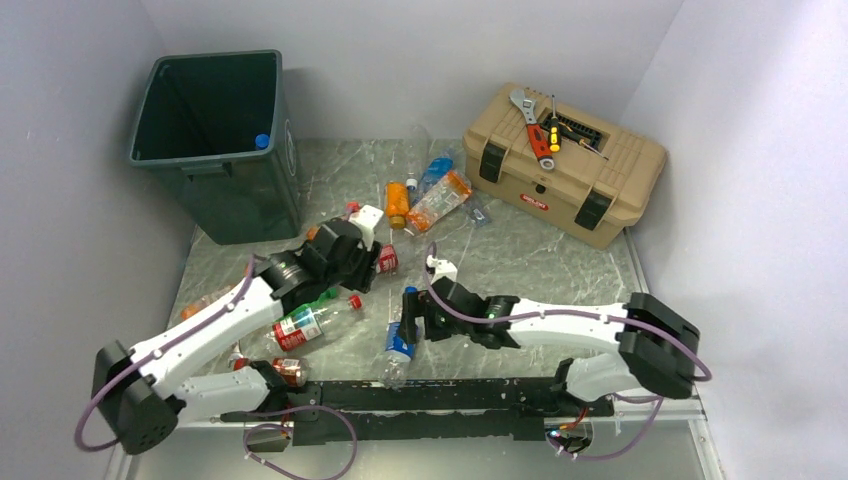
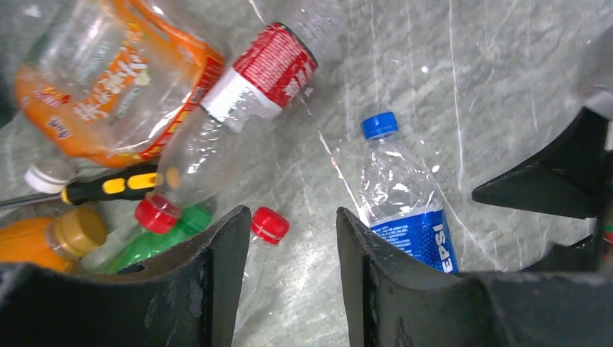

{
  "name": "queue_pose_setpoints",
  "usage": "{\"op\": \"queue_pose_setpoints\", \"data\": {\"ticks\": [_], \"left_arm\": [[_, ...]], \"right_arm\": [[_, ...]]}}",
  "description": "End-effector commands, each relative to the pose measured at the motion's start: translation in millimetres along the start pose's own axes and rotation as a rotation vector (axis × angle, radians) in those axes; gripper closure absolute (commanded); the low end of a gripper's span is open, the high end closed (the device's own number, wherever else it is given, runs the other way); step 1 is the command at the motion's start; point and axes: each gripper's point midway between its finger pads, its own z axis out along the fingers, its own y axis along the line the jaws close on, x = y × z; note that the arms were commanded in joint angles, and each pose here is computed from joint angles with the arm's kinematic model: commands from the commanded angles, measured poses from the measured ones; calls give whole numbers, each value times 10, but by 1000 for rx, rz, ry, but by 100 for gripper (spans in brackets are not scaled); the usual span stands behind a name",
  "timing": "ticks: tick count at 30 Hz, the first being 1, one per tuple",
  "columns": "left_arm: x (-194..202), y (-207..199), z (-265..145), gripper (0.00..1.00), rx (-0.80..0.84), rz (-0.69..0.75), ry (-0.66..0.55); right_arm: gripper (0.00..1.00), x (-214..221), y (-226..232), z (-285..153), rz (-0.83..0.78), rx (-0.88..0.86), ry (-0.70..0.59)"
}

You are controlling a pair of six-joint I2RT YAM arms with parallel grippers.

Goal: Put the plastic bottles in the bin
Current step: Pick up the plastic bottle from the corner of the board.

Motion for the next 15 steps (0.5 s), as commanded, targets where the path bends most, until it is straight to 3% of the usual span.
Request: {"op": "queue_pose_setpoints", "data": {"ticks": [1,7,15], "left_arm": [[-219,203,-213,46,-91,-69,-156],[-281,309,-381,43,-130,-95,-220],[-347,377,-537,40,-148,-117,-279]], "right_arm": [[7,-147,91,109,57,54,-14],[7,-62,50,311,39,146,61],[19,265,-156,436,-15,241,164]]}}
